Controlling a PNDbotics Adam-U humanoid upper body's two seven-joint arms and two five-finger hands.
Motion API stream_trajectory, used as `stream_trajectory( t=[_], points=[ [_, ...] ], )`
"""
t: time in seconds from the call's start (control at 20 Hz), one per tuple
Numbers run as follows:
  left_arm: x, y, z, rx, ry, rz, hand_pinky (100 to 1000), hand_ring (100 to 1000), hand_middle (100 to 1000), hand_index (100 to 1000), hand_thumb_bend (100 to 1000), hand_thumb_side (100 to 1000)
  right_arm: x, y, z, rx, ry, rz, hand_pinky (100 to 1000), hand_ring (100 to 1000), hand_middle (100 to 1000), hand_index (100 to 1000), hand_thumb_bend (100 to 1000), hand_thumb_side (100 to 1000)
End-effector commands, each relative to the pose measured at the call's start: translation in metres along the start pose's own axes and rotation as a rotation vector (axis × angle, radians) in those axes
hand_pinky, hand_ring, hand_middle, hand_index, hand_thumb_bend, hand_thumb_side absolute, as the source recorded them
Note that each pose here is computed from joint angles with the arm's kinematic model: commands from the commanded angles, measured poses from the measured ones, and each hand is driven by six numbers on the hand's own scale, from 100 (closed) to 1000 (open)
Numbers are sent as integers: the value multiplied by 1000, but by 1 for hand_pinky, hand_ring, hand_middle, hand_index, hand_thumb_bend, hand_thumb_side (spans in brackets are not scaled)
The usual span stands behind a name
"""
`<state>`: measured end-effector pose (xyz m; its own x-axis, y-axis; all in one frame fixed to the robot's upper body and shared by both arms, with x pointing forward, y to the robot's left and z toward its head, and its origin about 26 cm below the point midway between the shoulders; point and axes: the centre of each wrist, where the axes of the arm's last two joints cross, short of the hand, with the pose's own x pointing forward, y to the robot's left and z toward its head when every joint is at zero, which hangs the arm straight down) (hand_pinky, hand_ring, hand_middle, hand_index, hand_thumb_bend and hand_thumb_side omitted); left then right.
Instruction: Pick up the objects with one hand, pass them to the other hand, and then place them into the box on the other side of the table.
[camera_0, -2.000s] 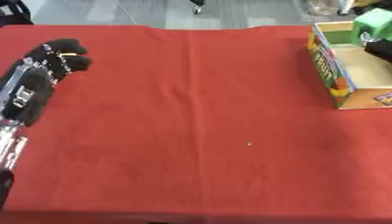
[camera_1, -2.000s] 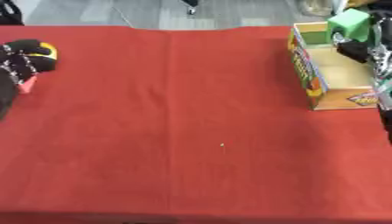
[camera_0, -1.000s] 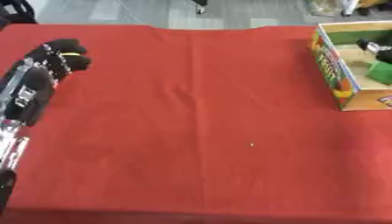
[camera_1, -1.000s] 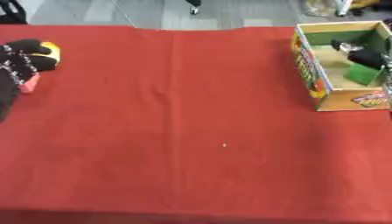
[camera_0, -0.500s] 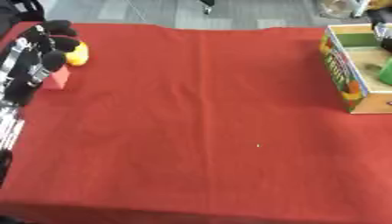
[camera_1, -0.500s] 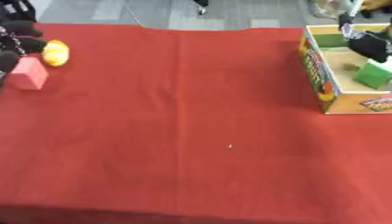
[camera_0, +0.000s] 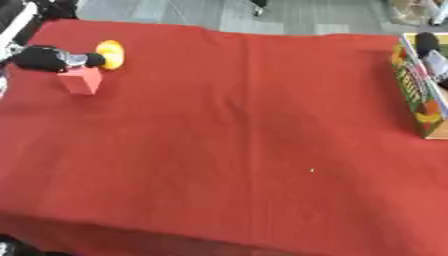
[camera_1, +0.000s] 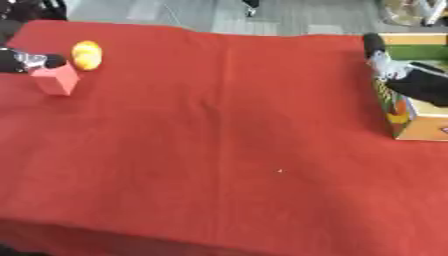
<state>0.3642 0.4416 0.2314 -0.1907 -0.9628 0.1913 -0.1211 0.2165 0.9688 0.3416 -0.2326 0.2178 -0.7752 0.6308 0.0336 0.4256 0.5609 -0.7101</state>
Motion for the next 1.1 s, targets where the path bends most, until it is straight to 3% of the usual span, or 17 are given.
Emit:
stream_trajectory(
  t=[0.05,0.1,0.15,0.45,0.85,1.1],
  points=[
    [-20,31,-1,-104,66,-209,836,793,775,882,831,417,18,1,-6,-6,-81,-38,842,852,853,919,292,546],
    [-24,33,-3,-139,82,-247,836,794,774,882,832,408,22,5,-4,-1,-87,-62,841,850,851,918,324,542],
    [-27,35,-5,-170,94,-280,836,794,775,881,833,401,25,9,-3,3,-89,-84,841,849,850,918,284,549],
    [-35,36,-24,-278,162,-428,831,788,774,876,790,352,35,27,-1,34,-98,-170,837,837,839,915,262,556],
    [-50,9,-40,-362,270,-461,820,770,758,852,691,307,43,40,-1,71,-123,-233,833,817,822,914,228,570],
    [-53,-6,-42,-357,290,-465,811,749,738,830,621,304,50,49,-3,98,-156,-273,829,807,813,914,237,571]
  ],
)
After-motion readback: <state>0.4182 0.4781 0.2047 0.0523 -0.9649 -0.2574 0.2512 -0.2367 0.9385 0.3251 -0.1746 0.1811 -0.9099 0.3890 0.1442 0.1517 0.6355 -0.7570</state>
